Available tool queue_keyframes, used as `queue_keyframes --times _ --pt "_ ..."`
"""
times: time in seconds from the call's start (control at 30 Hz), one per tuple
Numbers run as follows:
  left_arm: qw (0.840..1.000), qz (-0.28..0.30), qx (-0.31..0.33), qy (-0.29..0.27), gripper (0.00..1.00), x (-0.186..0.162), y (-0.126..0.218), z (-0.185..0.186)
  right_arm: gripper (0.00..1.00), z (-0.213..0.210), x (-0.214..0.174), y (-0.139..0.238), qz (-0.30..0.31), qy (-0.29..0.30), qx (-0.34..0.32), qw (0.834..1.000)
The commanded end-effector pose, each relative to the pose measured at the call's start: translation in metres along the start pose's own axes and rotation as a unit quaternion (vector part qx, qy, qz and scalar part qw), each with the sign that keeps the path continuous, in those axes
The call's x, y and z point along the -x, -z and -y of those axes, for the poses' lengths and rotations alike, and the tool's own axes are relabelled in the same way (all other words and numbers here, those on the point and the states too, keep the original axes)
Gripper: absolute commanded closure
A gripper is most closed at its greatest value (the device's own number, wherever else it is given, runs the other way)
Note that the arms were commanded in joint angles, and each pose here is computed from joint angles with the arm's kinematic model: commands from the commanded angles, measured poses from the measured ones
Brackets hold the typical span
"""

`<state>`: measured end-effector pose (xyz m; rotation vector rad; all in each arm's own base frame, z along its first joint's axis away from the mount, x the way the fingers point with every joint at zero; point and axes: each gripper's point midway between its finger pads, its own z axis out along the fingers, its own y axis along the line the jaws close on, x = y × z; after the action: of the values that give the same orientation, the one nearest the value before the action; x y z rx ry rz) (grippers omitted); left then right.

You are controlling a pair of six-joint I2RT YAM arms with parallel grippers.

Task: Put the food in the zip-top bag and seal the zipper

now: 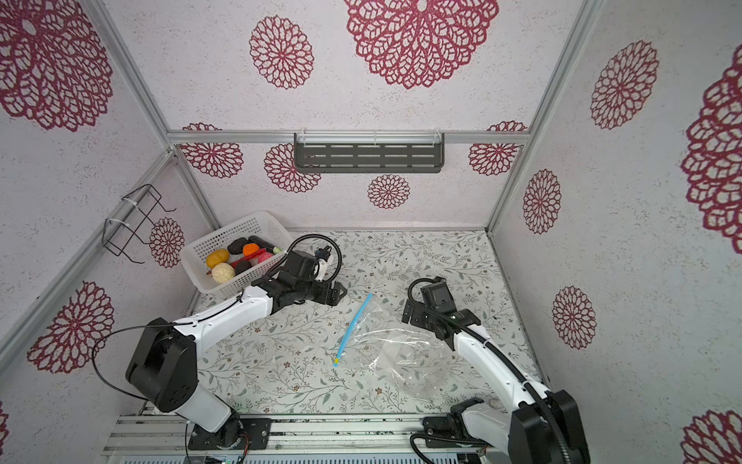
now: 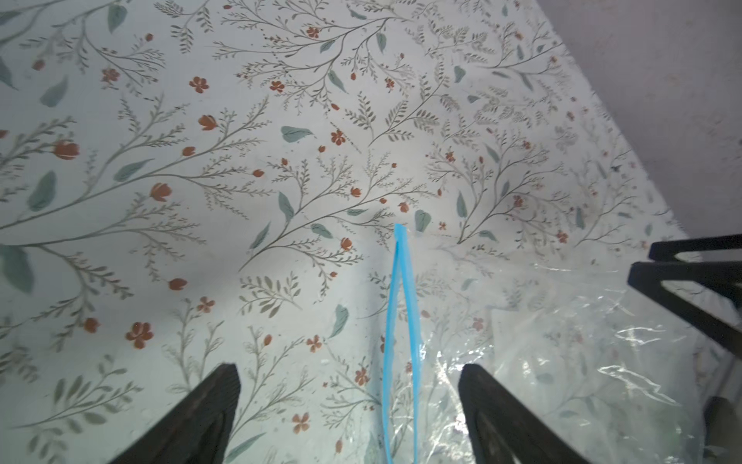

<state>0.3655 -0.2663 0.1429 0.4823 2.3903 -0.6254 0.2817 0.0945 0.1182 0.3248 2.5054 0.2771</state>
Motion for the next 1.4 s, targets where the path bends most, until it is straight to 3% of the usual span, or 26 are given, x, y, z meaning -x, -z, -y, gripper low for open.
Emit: queue_keyframes --times 0.0,0.23,0.43,0.83,1.17,1.37 --pt "0.996 -0.022 -0.084 -0.001 0.16 -0.003 -0.014 0.034 0.01 0.030 -0.007 0.012 0.009 -0.017 -0.064 0.998" --pt "0.992 -0.066 -0.105 -0.018 0.20 -0.024 -0.040 0.057 0.01 0.060 -0.014 0.028 0.019 -0.020 -0.125 0.992" --pt "0.988 -0.092 -0.126 -0.020 0.28 -0.036 -0.056 0.070 0.01 0.090 -0.025 0.031 0.020 -0.080 -0.176 0.981" --pt "0.984 -0.117 -0.134 -0.013 0.30 -0.057 -0.078 0.075 0.01 0.073 -0.058 -0.003 -0.042 -0.105 -0.093 0.989" --pt "0.983 -0.113 -0.148 -0.003 0.30 -0.060 -0.088 0.084 0.02 0.059 -0.060 -0.016 -0.040 -0.105 -0.044 0.993" --pt "0.983 -0.111 -0.149 0.005 0.31 -0.065 -0.091 0.083 0.09 0.048 -0.054 -0.020 -0.033 -0.099 -0.015 0.994"
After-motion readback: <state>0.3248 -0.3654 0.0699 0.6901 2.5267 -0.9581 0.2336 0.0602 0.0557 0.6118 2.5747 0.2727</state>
